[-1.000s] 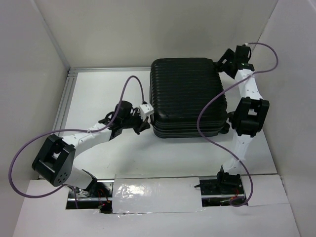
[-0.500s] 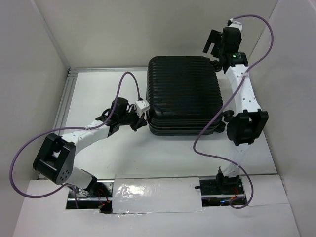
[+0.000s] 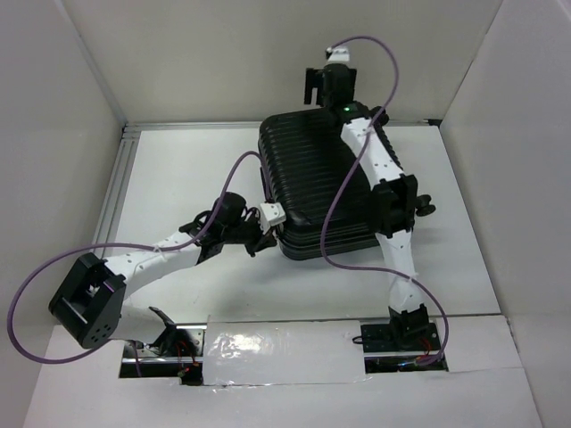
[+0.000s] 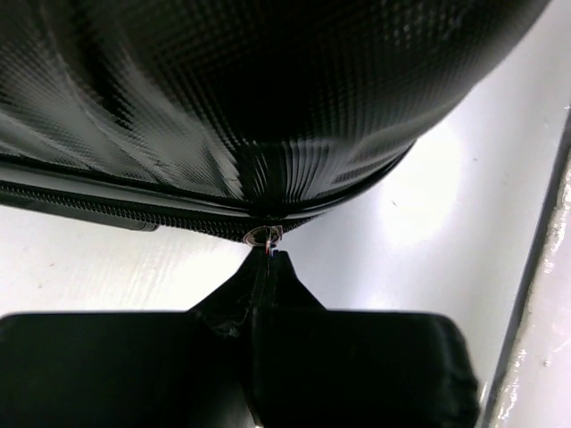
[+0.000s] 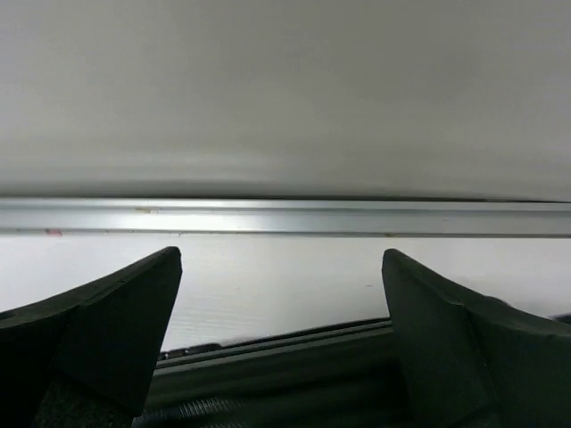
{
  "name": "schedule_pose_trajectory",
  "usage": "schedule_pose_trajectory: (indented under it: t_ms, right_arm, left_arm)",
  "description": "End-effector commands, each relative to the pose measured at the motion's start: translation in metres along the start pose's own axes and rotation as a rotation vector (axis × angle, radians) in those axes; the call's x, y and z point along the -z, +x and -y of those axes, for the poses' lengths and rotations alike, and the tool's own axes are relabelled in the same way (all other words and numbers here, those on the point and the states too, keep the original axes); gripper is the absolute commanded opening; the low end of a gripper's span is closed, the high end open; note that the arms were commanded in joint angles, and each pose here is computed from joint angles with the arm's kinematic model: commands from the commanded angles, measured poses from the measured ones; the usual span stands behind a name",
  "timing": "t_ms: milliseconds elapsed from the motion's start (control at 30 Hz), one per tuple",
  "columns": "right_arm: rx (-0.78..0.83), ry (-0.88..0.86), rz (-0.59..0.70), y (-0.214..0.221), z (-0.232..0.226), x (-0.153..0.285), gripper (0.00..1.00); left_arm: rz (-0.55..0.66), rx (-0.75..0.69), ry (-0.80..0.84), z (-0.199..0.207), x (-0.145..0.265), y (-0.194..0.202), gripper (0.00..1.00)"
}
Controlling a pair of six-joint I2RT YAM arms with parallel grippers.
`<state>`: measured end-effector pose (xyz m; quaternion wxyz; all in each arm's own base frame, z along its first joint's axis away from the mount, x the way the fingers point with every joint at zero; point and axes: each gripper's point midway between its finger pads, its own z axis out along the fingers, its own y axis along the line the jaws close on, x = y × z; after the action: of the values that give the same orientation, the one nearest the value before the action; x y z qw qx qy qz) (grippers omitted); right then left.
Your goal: Pack the luggage
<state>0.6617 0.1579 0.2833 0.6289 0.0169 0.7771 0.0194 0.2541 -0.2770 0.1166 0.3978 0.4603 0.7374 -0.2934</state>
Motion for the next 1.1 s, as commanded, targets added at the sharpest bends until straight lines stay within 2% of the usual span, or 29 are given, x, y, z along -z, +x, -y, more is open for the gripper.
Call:
schedule_pose_trajectory:
  t_ms: [0,133,233,333,400,433,567,600,700,1067]
  right_arm:
    - [0.027,-0.004,0.178,-0.041,-0.02,-0.006,1.0]
    - [0.103,-0.047,0.096,0.023,-0.051,-0.028,1.0]
    - [0.175,-0.065,0.039,0.049,-0.062,-0.026,1.0]
    - [0.208,-0.139,-0.063,0.093,-0.07,-0.026,1.0]
    - [0.225,-0.216,-0.098,0.105,-0.081,-0.021,1.0]
    - [0.237,-0.24,-0.151,0.128,-0.082,-0.019,1.0]
    - [0.233,-0.376,-0.199,0.145,-0.101,-0.007,1.0]
    - [0.228,-0.435,-0.213,0.151,-0.109,-0.003,1.0]
    - [0.219,-0.522,-0.226,0.152,-0.122,0.007,1.0]
    - [0.204,-0.686,-0.28,0.162,-0.133,0.04,0.93]
  left_arm:
    - [0.152,-0.08,0.042,0.016,0.01,-0.044,0.0]
    - [0.144,-0.061,0.013,0.009,0.01,-0.039,0.0]
    - [0.156,-0.012,-0.022,-0.006,0.013,-0.039,0.0]
    - [0.166,0.049,-0.097,-0.029,0.013,-0.032,0.0]
    - [0.146,0.098,-0.163,-0.05,0.015,-0.02,0.0]
    - [0.156,0.113,-0.181,-0.057,0.018,-0.023,0.0]
    - [0.174,0.179,-0.221,-0.089,0.026,-0.019,0.0]
    - [0.19,0.173,-0.22,-0.094,0.027,-0.028,0.0]
    - [0.146,0.162,-0.238,-0.107,0.022,-0.02,0.0]
    - [0.208,0.13,-0.455,-0.206,0.03,-0.044,0.0]
